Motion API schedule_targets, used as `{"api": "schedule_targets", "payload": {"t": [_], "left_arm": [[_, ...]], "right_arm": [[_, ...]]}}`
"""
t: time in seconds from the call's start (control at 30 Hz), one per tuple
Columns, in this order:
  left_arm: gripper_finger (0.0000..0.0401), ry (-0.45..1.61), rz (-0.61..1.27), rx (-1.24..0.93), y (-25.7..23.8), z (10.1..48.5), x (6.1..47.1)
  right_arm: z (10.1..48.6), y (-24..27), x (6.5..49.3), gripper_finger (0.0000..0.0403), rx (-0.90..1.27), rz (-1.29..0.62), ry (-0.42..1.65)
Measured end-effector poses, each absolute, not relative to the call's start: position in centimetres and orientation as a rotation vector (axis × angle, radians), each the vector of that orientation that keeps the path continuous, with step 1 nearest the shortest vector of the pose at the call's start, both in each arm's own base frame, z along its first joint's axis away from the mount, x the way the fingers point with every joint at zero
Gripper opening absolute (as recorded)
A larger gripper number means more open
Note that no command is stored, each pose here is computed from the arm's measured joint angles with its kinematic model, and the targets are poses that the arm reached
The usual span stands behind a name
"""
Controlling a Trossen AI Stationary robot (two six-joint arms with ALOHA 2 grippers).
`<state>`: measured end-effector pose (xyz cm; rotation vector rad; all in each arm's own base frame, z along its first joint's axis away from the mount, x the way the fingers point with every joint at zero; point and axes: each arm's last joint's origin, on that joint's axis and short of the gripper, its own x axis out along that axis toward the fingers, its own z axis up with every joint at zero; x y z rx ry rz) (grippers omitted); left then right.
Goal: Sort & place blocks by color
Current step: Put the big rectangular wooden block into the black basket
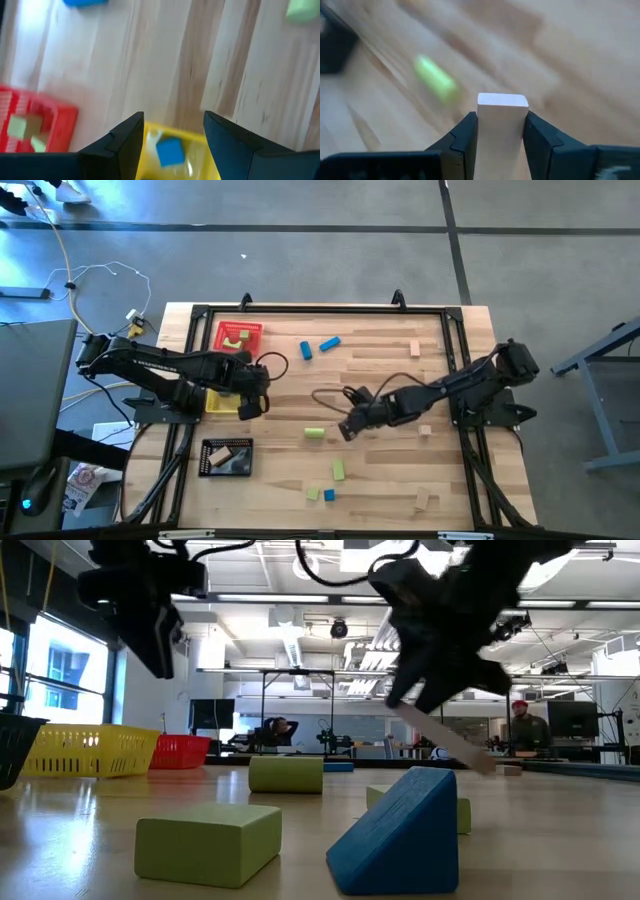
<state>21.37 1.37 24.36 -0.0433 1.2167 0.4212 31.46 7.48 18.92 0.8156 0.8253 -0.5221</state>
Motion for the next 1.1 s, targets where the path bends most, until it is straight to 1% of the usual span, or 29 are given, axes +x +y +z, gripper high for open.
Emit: {"api": "schedule_targets", "payload": {"t": [0.27,0.43,0.6,0.87,1.1], "left_arm": [[0.0193,1.025,0.380,-0.002,1.5,25.2,23.2],[0.0193,0.932,0.372,-0.008,1.5,25.6,24.0],[0.0193,0.839,0.350,-0.031,1.4,26.2,24.7],[0.0193,0.738,0.228,-0.068,1.1,26.9,25.6],[0.0193,0.626,0.153,-0.102,0.9,27.8,26.3]], "right_arm": [[20.9,5.3,33.9,0.0103,0.660,-0.400,0.572],[22.3,4.5,35.0,0.0103,0.524,-0.299,0.429],[23.4,3.7,35.7,0.0103,0.414,-0.209,0.342],[24.4,2.8,36.1,0.0103,0.296,-0.096,0.257],[25.4,2.7,36.4,0.0103,0.130,-0.019,0.162]]}}
